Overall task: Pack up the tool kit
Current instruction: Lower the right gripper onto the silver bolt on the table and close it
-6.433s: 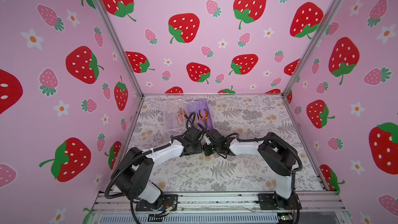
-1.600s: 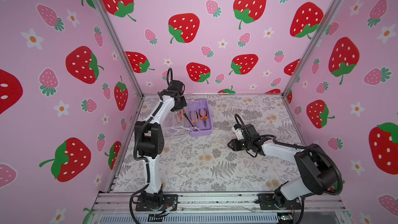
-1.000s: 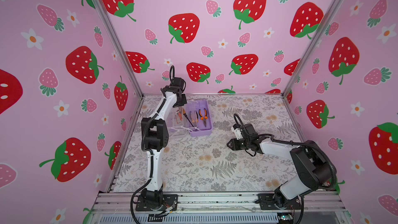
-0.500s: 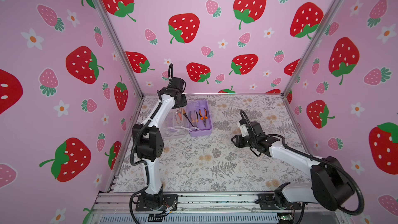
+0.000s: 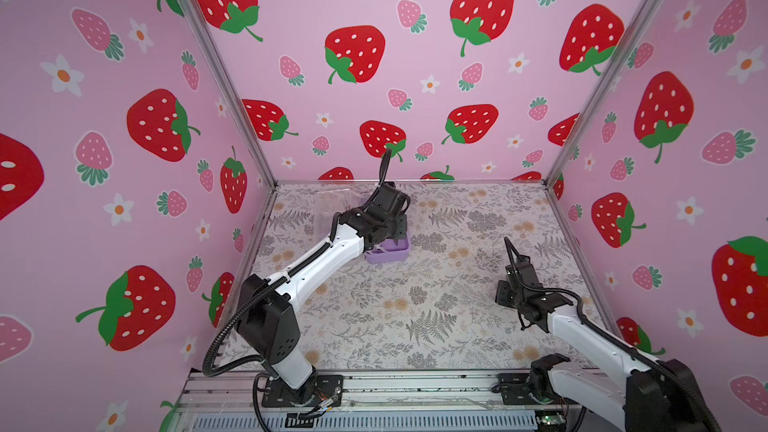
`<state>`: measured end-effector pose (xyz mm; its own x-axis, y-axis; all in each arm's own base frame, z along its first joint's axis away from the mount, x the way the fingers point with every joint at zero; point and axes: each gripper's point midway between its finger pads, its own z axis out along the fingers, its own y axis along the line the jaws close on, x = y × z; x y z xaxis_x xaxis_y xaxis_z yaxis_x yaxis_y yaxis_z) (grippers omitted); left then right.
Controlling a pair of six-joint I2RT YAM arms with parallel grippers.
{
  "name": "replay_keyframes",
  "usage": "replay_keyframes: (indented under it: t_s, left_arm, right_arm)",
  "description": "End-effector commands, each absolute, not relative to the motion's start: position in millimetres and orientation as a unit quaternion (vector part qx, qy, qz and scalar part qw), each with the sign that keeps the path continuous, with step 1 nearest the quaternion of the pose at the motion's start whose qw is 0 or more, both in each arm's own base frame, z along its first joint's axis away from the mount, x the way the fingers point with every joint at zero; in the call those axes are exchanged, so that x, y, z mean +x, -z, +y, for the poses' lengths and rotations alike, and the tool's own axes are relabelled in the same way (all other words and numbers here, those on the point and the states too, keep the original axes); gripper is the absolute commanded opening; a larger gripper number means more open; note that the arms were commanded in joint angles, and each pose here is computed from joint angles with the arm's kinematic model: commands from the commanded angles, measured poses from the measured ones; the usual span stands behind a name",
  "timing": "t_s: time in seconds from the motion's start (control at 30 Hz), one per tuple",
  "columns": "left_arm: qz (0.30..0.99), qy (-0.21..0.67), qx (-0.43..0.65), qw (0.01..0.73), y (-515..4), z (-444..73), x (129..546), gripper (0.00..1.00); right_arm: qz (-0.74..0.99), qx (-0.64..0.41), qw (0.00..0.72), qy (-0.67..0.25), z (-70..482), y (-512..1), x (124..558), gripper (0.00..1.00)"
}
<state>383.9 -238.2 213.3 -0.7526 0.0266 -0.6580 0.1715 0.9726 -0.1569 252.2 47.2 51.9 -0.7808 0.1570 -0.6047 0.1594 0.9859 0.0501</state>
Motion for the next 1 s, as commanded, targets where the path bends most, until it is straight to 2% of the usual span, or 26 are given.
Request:
replay_keyframes:
  t_s: [0.0,0.13,0.43,0.47,0.6,0.8,0.97]
  left_arm:
    - [0.922,0.13,0.058,0.361,-225.3,-247.1,376.5,0.43]
    - [0.928,0.127,0.068,0.344,-210.2,-252.2,366.3,0.43]
    - [0.934,0.131,0.071,0.325,-194.8,-256.8,362.9,0.43]
    - [0.934,0.132,0.071,0.324,-193.7,-257.2,363.5,0.43]
    - [0.937,0.139,0.073,0.313,-188.2,-262.1,362.8,0.43]
    - [0.937,0.14,0.07,0.312,-189.6,-261.6,362.1,0.43]
    - [0.937,0.146,0.068,0.309,-190.0,-262.9,360.6,0.44]
  right_arm:
    - [0.939,0.124,0.32,-0.002,31.8,-52.3,253.2,0.66]
    - [0.947,0.136,0.29,-0.026,26.0,-36.2,254.6,0.68]
    - [0.955,0.117,0.264,-0.066,43.2,-17.6,266.8,0.52]
    - [0.956,0.115,0.261,-0.067,44.2,-16.0,268.5,0.48]
    - [0.958,0.093,0.256,-0.086,54.8,-10.8,278.8,0.39]
    - [0.955,0.061,0.252,-0.143,78.5,-10.9,288.0,0.15]
    - [0.94,0.012,0.272,-0.204,105.6,-32.5,291.8,0.07]
